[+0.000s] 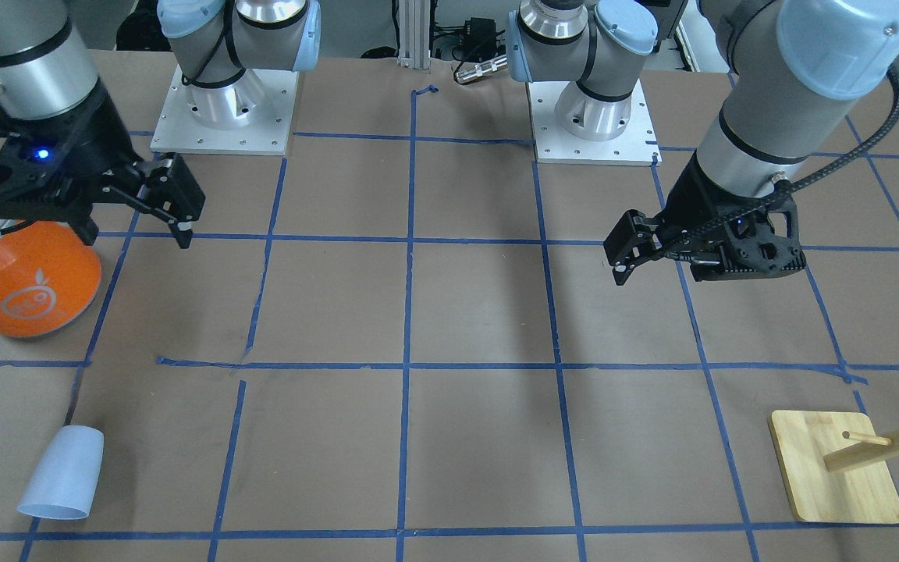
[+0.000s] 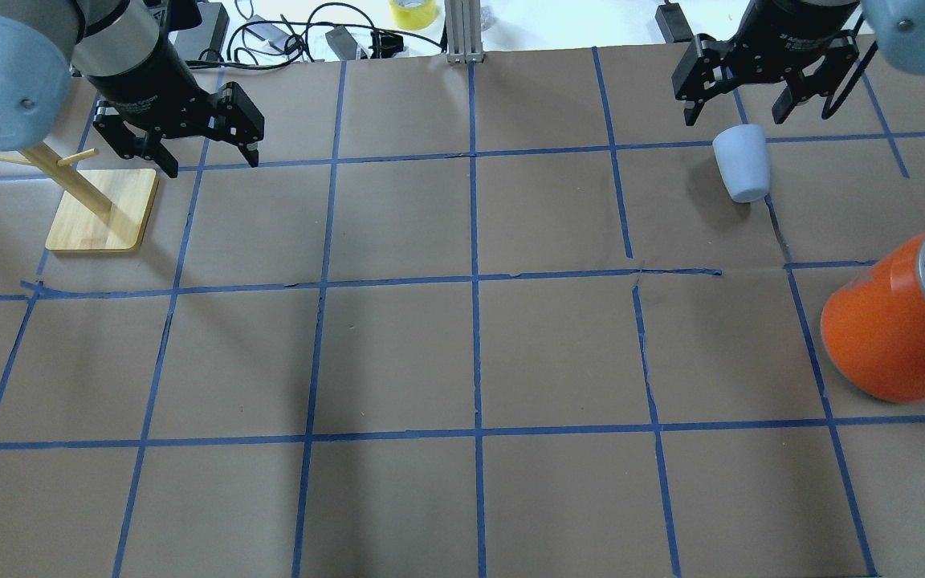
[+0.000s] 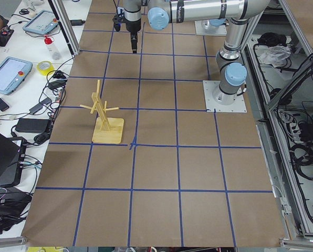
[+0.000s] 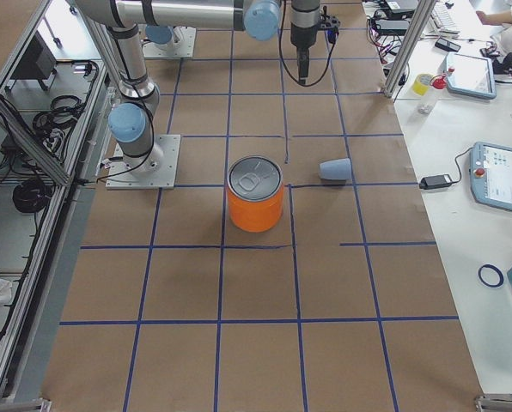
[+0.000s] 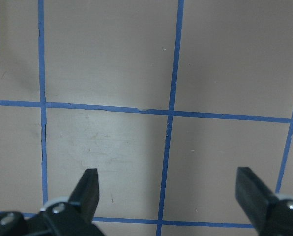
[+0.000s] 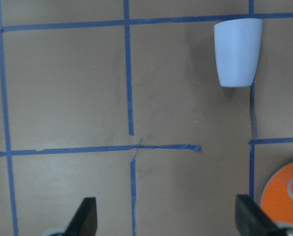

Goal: Flip cup
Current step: 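Move the right gripper down to the pale blue cup near the orange can, then close the right gripper on the pale blue cup and lift it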

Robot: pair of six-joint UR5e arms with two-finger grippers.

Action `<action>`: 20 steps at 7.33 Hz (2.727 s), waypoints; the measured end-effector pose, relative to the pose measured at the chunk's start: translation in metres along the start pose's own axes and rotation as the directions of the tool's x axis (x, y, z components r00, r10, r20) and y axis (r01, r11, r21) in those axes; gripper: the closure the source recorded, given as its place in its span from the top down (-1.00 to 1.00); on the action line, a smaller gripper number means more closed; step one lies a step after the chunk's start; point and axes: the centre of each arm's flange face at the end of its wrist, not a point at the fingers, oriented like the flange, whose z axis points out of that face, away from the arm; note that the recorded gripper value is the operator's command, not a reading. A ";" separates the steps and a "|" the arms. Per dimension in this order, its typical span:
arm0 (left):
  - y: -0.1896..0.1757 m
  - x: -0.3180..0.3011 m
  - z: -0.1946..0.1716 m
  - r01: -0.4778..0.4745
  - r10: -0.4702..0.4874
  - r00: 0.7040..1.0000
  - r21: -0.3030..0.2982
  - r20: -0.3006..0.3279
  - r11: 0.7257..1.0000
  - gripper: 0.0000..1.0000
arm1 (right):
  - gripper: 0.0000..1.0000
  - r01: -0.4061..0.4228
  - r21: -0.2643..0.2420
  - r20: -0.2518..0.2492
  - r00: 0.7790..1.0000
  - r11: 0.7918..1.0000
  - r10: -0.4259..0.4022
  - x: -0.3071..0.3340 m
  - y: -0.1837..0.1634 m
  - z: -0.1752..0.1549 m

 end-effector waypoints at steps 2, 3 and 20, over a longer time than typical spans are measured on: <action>0.000 0.000 0.000 0.000 0.000 1.000 0.000 0.001 1.000 1.00 | 1.00 0.008 0.039 -0.046 0.999 0.999 -0.006 0.048 -0.059 0.081; 0.000 0.000 0.000 0.000 0.000 1.000 0.000 0.001 1.000 1.00 | 1.00 0.019 0.056 -0.057 0.998 0.998 -0.016 0.066 -0.079 0.119; 0.001 -0.001 -0.003 0.001 -0.001 1.000 0.006 0.007 1.000 1.00 | -0.25 0.422 0.007 -0.031 0.906 0.907 -0.422 0.112 -0.112 0.277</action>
